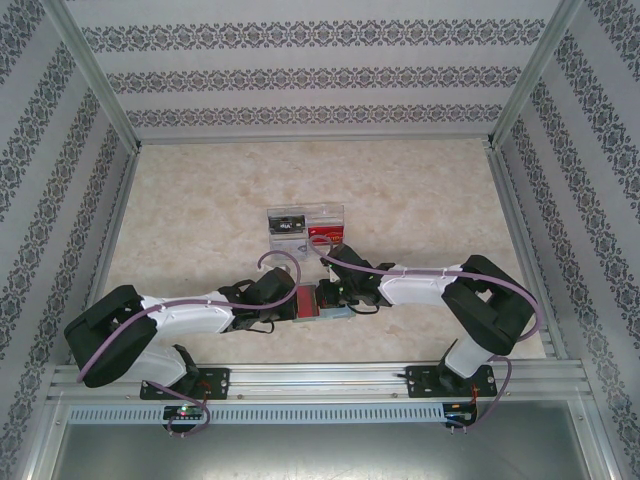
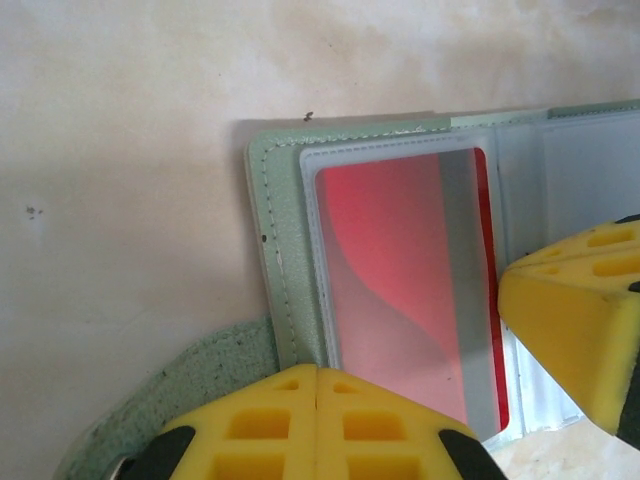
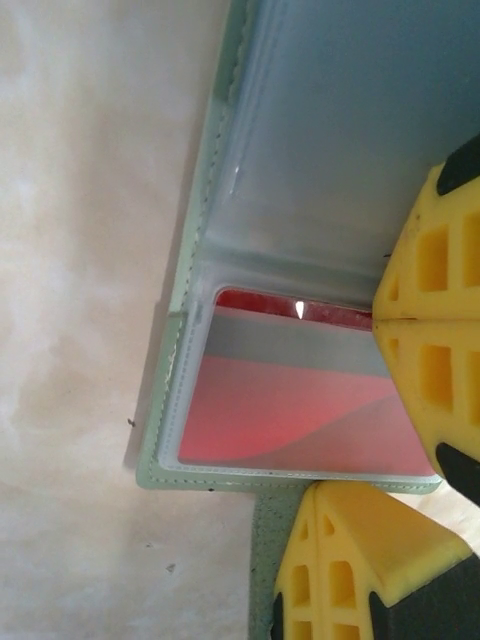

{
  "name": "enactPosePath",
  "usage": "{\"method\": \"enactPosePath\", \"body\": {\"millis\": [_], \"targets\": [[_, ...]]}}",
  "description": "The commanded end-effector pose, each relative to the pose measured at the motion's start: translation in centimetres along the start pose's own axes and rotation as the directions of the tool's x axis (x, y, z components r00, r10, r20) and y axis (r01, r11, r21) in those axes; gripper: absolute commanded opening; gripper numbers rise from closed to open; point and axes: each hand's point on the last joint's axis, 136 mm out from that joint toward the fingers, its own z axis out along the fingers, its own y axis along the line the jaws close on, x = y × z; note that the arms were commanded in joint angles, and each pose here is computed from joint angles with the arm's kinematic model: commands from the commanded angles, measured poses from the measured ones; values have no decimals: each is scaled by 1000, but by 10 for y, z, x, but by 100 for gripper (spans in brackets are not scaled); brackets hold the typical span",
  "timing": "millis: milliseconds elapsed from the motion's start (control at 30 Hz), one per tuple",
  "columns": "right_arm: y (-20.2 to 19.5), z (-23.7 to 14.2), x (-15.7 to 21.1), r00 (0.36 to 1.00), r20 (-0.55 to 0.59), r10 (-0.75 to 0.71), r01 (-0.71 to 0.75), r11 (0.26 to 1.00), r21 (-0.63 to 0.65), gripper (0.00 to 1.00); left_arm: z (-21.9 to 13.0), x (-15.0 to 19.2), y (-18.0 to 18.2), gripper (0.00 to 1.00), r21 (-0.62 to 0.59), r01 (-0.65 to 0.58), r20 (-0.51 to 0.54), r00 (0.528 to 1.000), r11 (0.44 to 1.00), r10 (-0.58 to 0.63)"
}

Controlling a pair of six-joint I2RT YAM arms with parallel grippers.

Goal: Take the credit cards out of the card holder

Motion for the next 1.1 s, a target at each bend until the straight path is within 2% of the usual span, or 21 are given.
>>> {"method": "enactPosePath", "body": {"millis": [0,300,633,767,1067], "targets": [[8,1,3,1000,-13,-5,5,1000,-19,0,4,3,1,0,-1,24,-19,1000,1000,-24],[-2,-16,-5,999,40,-7,6,1000,10,0,2,3,13,0,-66,22,-12,1000,998,-23],[-6,-20,-6,999,43,-4,4,1000,6,0,-3,-1,4,0,-35,9,-6,1000,999,-9],[-2,-15,-5,999,32,-12,12,1000,-4,9,-5,-4,1,0,-40,-8,-6,1000,999,8],[-5,-8,-1,1000,11,-8,8,1000,7,12,-11,-10,-8,0,-10,-23,13,1000,1000,23]]}}
